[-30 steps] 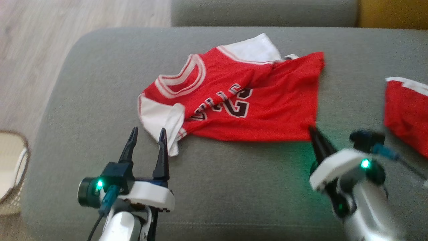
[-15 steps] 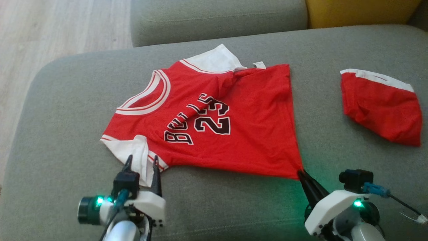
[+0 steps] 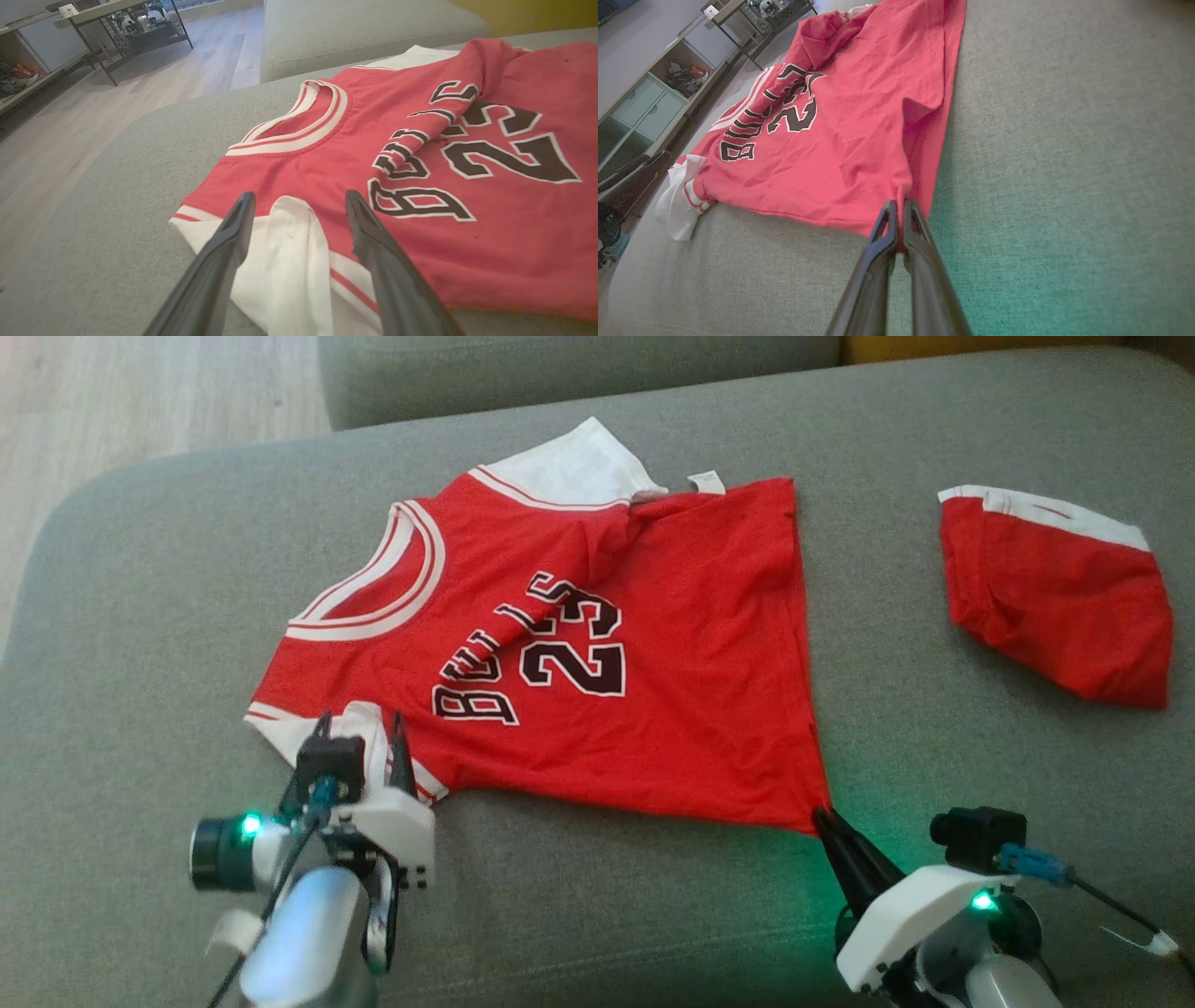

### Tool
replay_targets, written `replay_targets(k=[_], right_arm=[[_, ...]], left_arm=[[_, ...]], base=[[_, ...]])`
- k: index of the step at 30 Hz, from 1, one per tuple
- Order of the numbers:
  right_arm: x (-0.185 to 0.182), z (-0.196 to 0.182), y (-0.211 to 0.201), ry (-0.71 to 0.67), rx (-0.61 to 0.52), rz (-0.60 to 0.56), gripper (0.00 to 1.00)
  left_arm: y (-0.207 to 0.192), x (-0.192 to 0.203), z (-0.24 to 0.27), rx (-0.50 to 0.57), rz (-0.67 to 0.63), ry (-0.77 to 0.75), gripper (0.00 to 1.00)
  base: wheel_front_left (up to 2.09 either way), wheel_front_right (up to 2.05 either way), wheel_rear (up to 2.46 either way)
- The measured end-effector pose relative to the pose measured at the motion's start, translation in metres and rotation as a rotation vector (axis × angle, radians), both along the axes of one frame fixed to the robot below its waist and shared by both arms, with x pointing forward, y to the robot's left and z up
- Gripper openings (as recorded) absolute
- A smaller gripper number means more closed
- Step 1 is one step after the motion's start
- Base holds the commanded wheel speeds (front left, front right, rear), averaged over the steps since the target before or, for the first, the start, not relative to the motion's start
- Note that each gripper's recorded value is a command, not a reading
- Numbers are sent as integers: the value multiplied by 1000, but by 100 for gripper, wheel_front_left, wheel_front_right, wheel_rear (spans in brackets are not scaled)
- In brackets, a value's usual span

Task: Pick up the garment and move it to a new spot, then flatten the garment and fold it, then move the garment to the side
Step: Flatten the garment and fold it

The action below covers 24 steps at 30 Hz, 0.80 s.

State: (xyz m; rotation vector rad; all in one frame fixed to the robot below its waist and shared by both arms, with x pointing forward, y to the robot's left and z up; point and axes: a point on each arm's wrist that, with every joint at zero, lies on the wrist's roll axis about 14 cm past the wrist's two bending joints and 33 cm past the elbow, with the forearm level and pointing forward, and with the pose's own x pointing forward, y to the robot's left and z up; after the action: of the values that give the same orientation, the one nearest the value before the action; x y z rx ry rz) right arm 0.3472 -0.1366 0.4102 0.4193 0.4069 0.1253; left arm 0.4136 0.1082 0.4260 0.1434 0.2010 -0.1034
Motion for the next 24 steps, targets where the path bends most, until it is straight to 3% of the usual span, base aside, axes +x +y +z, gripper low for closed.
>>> replay_targets(k=[8, 24], right_arm=[[6, -6, 2, 12, 11, -1, 0], [12, -12, 1, 17, 17, -14, 0]], left_arm=[[5, 24, -7, 24, 17, 47, 100], [3, 29, -37, 28, -11, 187, 100]], base=[[0, 0, 0], [0, 0, 0]])
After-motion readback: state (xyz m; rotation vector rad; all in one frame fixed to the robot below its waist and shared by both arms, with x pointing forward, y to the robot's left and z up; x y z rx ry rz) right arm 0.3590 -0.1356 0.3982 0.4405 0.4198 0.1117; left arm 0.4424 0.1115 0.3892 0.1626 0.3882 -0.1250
